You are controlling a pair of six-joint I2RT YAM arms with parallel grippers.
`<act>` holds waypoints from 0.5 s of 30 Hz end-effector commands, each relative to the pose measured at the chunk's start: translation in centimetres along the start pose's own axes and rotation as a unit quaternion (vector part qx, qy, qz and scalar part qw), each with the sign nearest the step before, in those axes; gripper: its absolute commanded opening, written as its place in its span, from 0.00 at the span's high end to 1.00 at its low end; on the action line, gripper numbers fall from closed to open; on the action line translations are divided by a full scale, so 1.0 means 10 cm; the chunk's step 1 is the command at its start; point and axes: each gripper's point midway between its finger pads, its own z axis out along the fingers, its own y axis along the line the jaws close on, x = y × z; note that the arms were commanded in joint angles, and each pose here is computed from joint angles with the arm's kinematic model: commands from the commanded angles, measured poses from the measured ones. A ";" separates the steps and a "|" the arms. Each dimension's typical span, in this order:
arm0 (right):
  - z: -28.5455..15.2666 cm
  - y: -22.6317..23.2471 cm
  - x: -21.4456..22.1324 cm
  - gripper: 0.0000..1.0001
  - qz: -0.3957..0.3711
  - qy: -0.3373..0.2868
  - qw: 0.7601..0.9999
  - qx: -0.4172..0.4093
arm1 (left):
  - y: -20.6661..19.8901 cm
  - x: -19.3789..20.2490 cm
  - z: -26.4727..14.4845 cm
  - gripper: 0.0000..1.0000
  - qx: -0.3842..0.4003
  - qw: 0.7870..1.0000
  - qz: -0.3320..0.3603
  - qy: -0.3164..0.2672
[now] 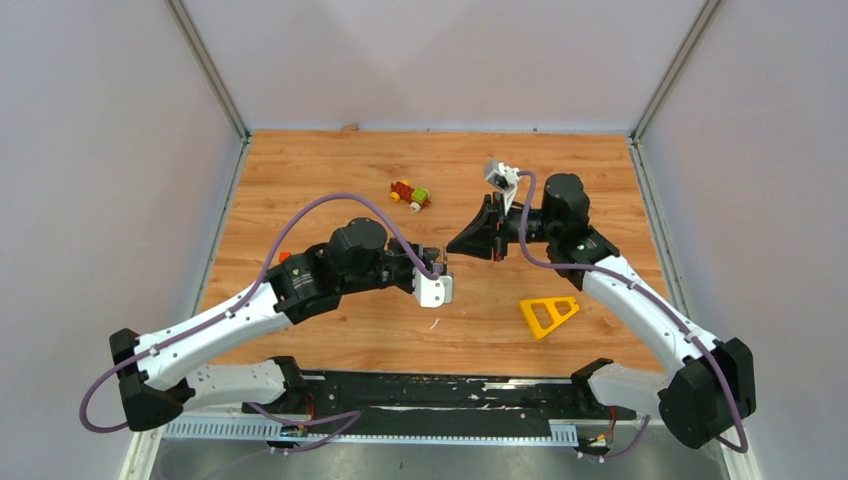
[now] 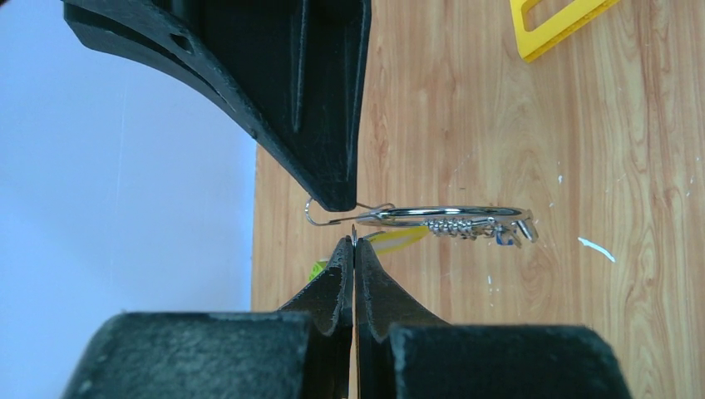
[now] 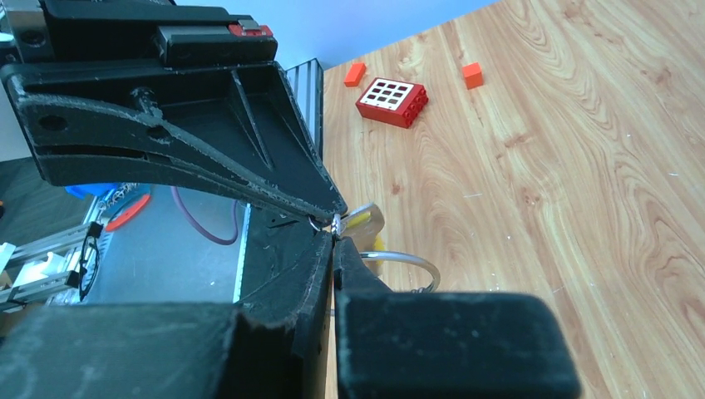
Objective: Put the keys on the keyring
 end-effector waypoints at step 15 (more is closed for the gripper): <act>0.05 0.12 -0.05 1.00 0.007 -0.016 0.999 -0.051 | 0.28 -0.21 -0.05 1.00 -0.039 0.998 0.032 -0.022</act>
